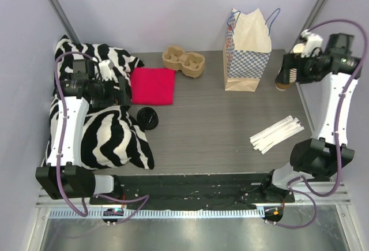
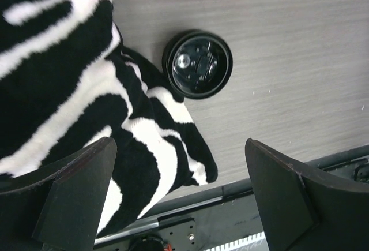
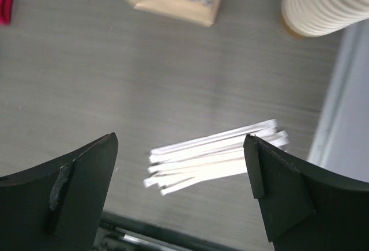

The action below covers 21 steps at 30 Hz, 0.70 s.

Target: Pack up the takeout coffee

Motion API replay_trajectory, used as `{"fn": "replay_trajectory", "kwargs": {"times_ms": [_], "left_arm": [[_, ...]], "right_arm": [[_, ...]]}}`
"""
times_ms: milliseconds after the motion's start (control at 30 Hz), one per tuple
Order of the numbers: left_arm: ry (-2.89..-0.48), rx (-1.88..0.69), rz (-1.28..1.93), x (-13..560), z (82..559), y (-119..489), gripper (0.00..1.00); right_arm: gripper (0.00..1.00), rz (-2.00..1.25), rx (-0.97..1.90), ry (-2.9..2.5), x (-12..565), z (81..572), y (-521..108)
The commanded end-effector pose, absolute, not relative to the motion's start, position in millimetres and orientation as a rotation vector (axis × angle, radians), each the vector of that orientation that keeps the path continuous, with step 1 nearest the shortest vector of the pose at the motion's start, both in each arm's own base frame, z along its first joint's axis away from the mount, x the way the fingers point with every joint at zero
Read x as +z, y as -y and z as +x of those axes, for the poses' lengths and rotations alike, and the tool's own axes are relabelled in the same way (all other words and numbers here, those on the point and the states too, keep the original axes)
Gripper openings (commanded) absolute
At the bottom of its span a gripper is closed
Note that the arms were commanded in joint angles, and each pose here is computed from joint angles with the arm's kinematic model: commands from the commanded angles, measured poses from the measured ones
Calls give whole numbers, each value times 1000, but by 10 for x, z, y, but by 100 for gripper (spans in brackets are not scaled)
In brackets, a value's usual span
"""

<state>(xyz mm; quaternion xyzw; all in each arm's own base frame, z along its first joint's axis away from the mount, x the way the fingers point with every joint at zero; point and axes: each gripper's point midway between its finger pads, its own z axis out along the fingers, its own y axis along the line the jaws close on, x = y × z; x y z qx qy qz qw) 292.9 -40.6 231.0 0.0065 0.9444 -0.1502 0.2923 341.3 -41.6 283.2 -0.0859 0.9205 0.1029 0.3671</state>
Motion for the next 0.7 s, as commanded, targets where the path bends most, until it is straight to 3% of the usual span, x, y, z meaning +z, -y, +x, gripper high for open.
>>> {"fn": "replay_trajectory", "kwargs": {"times_ms": [0, 500, 667], "left_arm": [[-2459, -375, -51, 2577, 3069, 368, 99], [-2294, -456, 37, 2816, 3139, 518, 100], [-2301, -498, 43, 2783, 3166, 563, 100]], "right_arm": [[100, -175, 194, -2278, 3351, 3562, 873], [99, -130, 8, -2080, 3806, 4322, 1588], [89, -132, 31, -2052, 3720, 4601, 1549]]}}
